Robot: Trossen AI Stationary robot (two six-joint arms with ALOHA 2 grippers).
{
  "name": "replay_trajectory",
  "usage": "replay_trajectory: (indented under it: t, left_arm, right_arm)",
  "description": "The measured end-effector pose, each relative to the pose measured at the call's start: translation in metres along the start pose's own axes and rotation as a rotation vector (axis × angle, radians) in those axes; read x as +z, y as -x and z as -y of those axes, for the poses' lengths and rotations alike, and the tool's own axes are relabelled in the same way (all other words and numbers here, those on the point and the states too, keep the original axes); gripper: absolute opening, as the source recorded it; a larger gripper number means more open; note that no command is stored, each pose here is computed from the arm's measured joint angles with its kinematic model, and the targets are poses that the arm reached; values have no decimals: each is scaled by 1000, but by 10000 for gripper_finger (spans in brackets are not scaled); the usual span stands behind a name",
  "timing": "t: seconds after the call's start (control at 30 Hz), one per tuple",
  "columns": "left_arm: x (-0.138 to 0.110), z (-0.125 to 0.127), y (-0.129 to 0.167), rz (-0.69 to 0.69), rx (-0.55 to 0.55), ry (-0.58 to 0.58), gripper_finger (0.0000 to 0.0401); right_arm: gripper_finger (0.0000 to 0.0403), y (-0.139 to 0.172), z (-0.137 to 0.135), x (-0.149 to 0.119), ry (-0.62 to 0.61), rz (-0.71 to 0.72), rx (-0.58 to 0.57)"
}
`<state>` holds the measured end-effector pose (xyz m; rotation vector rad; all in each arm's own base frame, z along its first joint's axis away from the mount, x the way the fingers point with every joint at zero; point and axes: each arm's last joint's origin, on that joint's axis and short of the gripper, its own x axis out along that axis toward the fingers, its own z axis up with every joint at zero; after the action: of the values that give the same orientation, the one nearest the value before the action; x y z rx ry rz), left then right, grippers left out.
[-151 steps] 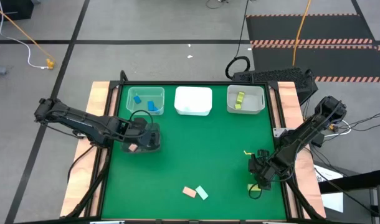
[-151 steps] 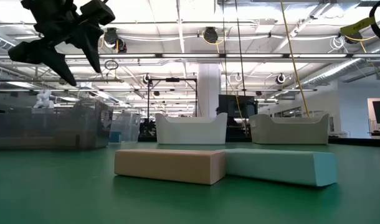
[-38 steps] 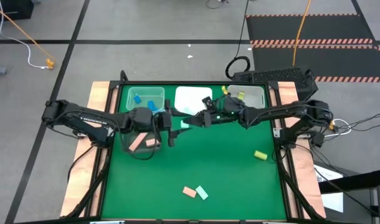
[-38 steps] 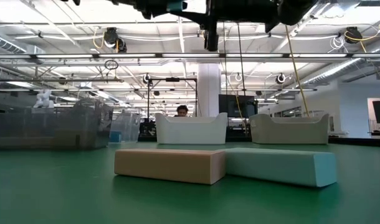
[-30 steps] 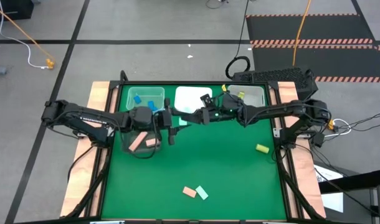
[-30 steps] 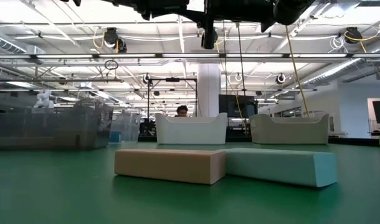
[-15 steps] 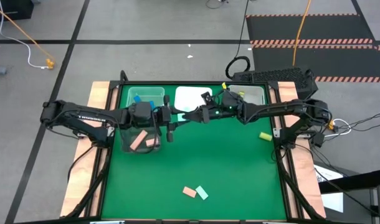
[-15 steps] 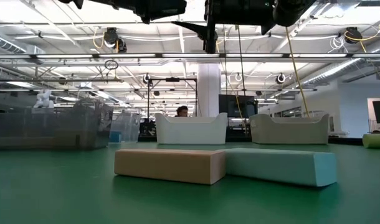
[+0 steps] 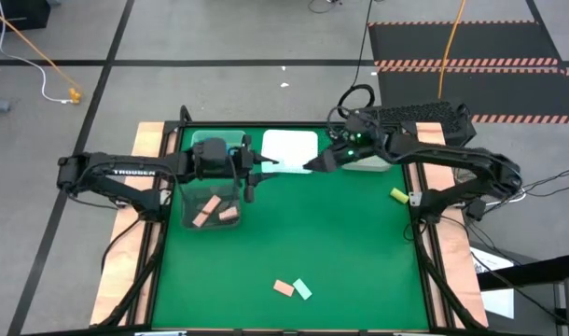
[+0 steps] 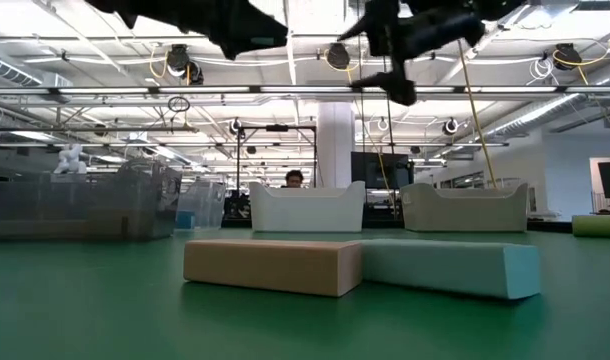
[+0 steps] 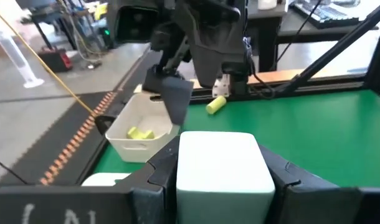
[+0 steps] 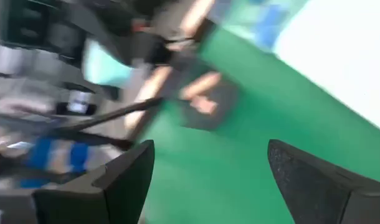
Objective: Sort & place blocks by color
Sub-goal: Put the light blue block into the white bin
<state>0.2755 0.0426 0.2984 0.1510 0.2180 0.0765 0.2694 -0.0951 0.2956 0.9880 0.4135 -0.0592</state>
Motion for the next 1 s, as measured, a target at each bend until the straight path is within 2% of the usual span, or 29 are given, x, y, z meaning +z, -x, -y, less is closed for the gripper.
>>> replay_trajectory:
  t: [0.13, 0.3, 0.47, 0.7, 0.87, 1.0]
  left_arm:
    - [-6, -19, 2, -23, -12, 50, 130]
    - [-12, -42, 6, -38, 42, 76, 130]
    - [-35, -53, -5, -159, 66, 144, 130]
    - [-60, -63, -35, -176, 100, 226, 130]
    - [-67, -76, -49, -94, 191, 285, 130]
    - [-75, -86, -54, -64, 259, 312, 130]
  right_arm:
    - [300, 25, 7, -7, -26, 1, -185]
    - [300, 52, 17, -21, -53, -4, -476]
    - [300, 70, 26, -37, -120, -34, -732]
    - [300, 84, 34, -56, -238, -178, -931]
    - [300, 96, 38, -68, -304, -259, -1087]
    - [300, 100, 44, -76, -324, -295, -1164]
